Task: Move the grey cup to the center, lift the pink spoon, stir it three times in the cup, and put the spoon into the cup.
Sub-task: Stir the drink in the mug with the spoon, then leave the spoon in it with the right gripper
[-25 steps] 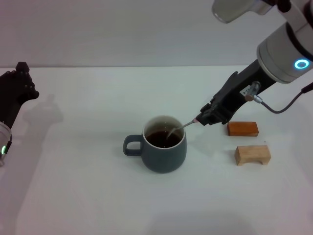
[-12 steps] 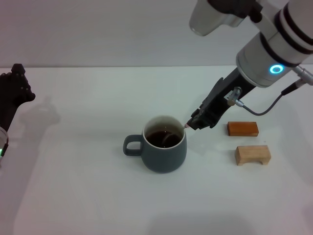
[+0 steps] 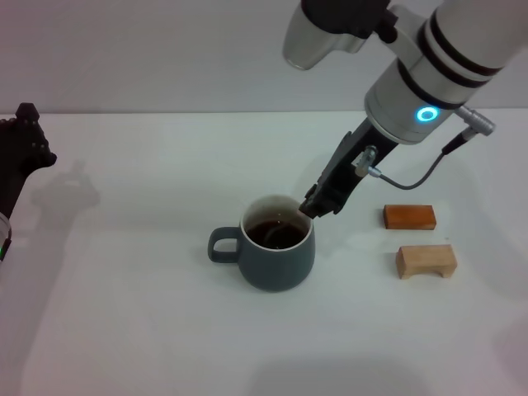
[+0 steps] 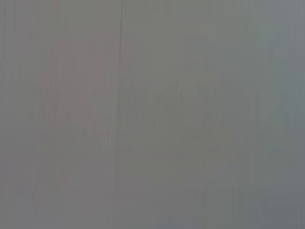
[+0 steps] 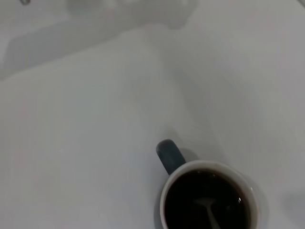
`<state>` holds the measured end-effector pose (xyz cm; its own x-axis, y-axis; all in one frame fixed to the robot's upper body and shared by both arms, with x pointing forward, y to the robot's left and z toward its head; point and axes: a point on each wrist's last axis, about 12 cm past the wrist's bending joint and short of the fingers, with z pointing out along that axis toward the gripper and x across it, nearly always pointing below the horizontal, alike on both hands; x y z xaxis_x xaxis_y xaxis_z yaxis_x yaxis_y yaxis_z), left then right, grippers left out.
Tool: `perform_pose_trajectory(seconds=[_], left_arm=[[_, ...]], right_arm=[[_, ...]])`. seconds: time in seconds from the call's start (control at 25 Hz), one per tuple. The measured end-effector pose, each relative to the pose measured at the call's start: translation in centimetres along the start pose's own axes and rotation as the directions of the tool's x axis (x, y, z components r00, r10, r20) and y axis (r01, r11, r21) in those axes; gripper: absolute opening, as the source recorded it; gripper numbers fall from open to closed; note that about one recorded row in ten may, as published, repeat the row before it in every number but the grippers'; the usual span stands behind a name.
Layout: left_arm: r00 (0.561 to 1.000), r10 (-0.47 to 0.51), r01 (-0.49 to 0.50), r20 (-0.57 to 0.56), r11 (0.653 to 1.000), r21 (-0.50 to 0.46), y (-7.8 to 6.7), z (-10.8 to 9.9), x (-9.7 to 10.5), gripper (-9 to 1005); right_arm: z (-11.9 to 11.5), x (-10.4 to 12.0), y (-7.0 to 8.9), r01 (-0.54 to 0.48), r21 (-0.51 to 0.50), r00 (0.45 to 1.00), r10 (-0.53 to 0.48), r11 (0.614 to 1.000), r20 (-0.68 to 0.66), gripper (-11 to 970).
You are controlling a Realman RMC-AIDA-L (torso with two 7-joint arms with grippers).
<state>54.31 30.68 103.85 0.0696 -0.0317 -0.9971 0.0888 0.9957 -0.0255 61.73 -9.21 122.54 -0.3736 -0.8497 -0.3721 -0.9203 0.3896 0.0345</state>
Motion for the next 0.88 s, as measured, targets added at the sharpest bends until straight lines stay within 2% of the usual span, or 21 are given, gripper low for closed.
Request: perform_pose_trajectory(seconds=[0.32,0.68,0.88], left_arm=[[1.0,-0.002,0.003,0.015,1.0,-0.006,0.1,0.1,-0.2,-2],[1.0,-0.004,0.004,0.028,1.0,-0.005,0.1,0.2,-0.4,-2],[0.999,-0.004,0.005,0.032,1.0,-0.005,0.0,0.1,-0.4,-2]], right_arm=[[0.4,-0.5,0.4,0.022,-0.007,1.0,-0.022,1.0,-0.009,152],[0.7,-0.8,-0.3,0.023,0.043,0.999,-0.021,0.999,-0.031,152],[0.6,-1.1,0.3,0.042,0.026,0.997,-0.04,0.999,-0.066,153]])
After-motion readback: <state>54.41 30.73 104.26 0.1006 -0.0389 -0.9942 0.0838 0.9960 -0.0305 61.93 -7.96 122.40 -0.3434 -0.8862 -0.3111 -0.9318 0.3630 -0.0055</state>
